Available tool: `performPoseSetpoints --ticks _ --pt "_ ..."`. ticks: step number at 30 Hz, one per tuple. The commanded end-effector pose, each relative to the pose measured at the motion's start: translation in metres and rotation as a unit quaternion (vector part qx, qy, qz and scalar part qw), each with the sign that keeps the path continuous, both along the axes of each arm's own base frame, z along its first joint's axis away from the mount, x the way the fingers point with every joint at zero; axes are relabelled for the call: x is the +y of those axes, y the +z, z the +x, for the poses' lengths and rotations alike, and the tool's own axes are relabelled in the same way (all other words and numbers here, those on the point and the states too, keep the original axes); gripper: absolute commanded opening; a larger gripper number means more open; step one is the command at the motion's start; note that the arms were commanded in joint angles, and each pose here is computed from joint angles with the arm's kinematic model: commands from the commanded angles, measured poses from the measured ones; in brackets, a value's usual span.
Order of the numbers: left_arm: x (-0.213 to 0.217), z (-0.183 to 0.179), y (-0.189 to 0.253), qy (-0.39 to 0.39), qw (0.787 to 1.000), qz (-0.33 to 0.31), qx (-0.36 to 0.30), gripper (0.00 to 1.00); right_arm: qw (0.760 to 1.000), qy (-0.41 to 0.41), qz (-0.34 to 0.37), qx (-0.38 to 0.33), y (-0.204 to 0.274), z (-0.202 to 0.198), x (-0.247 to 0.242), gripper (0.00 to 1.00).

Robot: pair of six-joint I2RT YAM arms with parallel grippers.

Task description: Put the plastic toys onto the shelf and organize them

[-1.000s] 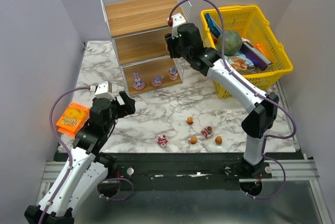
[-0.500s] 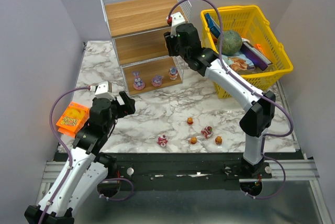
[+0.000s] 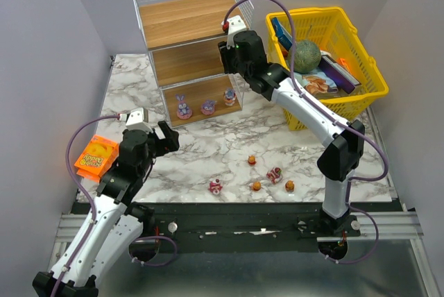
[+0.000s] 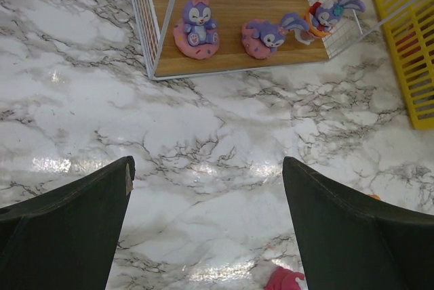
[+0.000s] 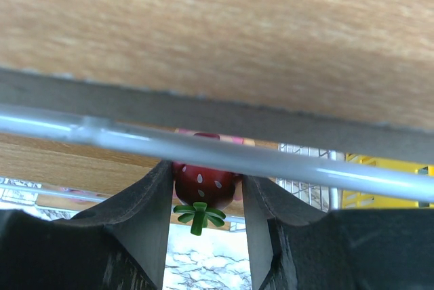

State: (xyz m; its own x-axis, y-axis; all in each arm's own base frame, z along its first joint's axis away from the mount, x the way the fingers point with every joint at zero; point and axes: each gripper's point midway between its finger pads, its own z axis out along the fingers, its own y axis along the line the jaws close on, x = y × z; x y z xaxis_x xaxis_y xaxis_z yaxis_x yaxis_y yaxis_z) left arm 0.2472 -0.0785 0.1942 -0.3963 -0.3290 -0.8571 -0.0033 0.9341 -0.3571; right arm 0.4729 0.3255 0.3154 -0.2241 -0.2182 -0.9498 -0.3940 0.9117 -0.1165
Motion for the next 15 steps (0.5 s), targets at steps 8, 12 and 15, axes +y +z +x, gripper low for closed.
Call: performPoseSetpoints --ticks 8,12,15 --pt "0.004 0.000 0.005 0.007 1.000 0.010 -0.002 0.99 1.000 -0.011 -0.003 0.000 -0.003 0.008 -0.004 0.43" --pt "0.004 0.000 0.005 0.009 1.000 0.010 -0.003 0.99 1.000 -0.010 0.007 0.000 0.000 0.007 -0.002 0.47" --pt "0.005 0.000 0.005 0.009 1.000 0.009 -0.004 0.99 1.000 -0.009 0.016 -0.005 0.006 0.005 -0.002 0.48"
